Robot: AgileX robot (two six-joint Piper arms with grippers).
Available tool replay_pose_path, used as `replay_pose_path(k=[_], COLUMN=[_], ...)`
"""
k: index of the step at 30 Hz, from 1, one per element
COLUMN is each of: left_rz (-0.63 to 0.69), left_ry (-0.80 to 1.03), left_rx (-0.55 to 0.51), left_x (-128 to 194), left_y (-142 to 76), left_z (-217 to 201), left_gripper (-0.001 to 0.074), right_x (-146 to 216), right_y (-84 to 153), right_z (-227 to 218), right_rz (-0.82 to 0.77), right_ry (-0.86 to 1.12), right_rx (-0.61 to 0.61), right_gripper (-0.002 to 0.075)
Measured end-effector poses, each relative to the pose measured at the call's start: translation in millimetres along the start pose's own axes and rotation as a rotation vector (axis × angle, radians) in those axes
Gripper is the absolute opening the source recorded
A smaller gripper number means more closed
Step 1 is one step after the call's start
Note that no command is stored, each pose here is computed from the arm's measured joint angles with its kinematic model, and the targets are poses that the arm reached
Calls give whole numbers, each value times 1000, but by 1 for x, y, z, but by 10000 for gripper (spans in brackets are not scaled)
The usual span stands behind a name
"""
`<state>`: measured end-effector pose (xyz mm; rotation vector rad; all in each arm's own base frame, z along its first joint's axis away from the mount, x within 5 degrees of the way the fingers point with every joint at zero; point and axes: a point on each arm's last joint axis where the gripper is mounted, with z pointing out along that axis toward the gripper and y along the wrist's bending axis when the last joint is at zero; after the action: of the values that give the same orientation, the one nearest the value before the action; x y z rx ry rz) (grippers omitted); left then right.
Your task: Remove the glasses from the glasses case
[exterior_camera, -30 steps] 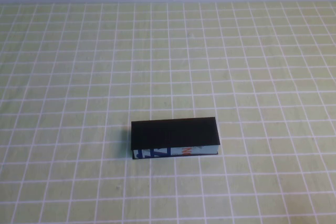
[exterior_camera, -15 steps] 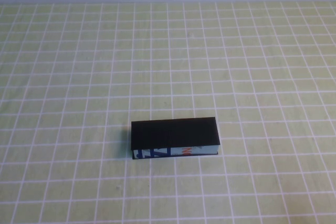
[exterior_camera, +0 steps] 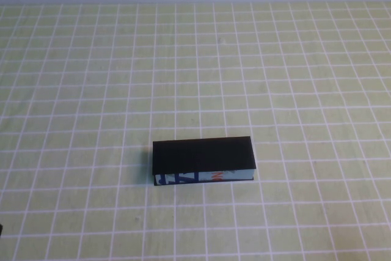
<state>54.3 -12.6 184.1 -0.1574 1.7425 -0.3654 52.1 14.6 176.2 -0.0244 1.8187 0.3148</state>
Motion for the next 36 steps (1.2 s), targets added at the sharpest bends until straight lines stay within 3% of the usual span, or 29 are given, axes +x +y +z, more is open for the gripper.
replay_pose_path(k=[5,13,20,26,30,36], left_rz=[-321,-436,-275,-102,-18,-2], left_ry=[-68,-75,309,631,706,729], left_rx=[69,78,151,244,306,386], left_x=[-7,-11,-42,-71,-89,-95], left_y=[-5,-6,-37,-54,-59,-59], left_z=[0,1,18,63,105,174], left_gripper=[-3,-3,-3,-3,-3,-3], right_x=[0,0,0,0,0,0], right_y=[0,0,0,0,0,0], right_z=[0,0,0,0,0,0], right_rz=[0,0,0,0,0,0], right_ry=[0,0,0,0,0,0], right_rx=[0,0,0,0,0,0], right_gripper=[-18,-18,-18,-18,-18,-18])
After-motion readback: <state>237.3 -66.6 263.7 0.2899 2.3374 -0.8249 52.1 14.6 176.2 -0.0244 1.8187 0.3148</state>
